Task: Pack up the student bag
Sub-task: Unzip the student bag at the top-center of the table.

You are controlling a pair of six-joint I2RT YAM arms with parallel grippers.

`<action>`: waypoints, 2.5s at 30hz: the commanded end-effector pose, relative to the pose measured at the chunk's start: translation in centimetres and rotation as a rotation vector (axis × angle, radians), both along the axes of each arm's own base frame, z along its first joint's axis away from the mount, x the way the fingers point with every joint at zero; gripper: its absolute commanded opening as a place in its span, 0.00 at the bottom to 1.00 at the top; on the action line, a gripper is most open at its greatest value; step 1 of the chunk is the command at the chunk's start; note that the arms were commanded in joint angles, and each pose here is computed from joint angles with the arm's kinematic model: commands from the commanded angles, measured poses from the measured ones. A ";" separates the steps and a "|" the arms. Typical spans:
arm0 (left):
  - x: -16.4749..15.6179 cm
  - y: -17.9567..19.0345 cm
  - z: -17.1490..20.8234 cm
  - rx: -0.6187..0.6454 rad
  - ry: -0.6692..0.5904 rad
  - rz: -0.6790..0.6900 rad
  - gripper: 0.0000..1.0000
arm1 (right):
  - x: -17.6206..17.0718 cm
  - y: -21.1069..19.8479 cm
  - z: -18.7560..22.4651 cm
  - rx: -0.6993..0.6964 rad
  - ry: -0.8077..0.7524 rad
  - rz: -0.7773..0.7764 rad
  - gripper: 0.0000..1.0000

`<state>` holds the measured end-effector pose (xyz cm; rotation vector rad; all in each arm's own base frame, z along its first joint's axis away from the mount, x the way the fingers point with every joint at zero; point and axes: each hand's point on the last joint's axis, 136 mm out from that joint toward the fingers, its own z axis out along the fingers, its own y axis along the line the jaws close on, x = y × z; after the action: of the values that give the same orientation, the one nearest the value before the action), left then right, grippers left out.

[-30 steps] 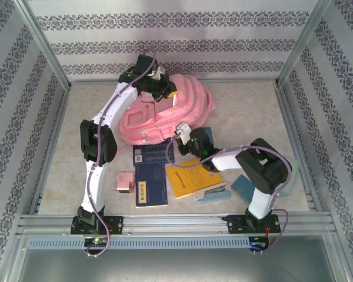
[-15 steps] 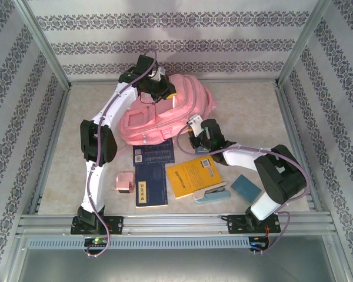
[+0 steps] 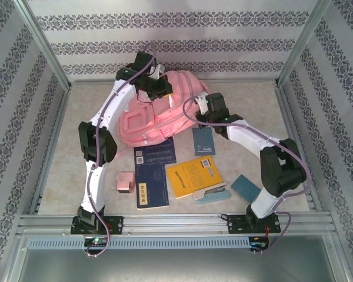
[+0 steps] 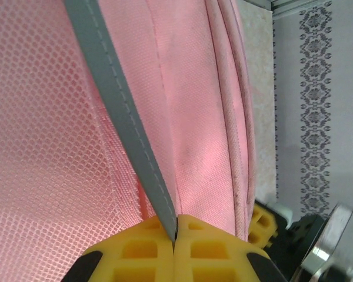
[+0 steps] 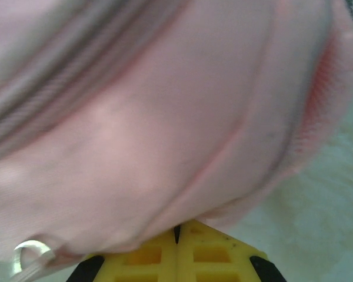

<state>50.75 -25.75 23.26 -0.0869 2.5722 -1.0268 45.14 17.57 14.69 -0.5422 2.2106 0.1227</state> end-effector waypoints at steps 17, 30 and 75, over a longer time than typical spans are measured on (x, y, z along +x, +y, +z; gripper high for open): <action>0.3 -1.8 4.2 0.127 -0.245 -0.133 0.00 | -6.3 1.6 -0.5 0.146 0.114 0.012 0.14; -2.0 -2.4 6.6 0.079 -0.264 -0.201 0.00 | -8.7 2.3 -1.4 0.053 -0.061 0.293 0.52; -1.1 -7.6 7.9 0.061 -0.404 -0.224 0.46 | -7.4 5.7 -1.3 0.348 0.221 -0.081 0.00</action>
<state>48.88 -31.32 26.46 0.3470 2.4605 -0.8702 37.96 20.83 13.01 -0.4712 2.3461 0.3817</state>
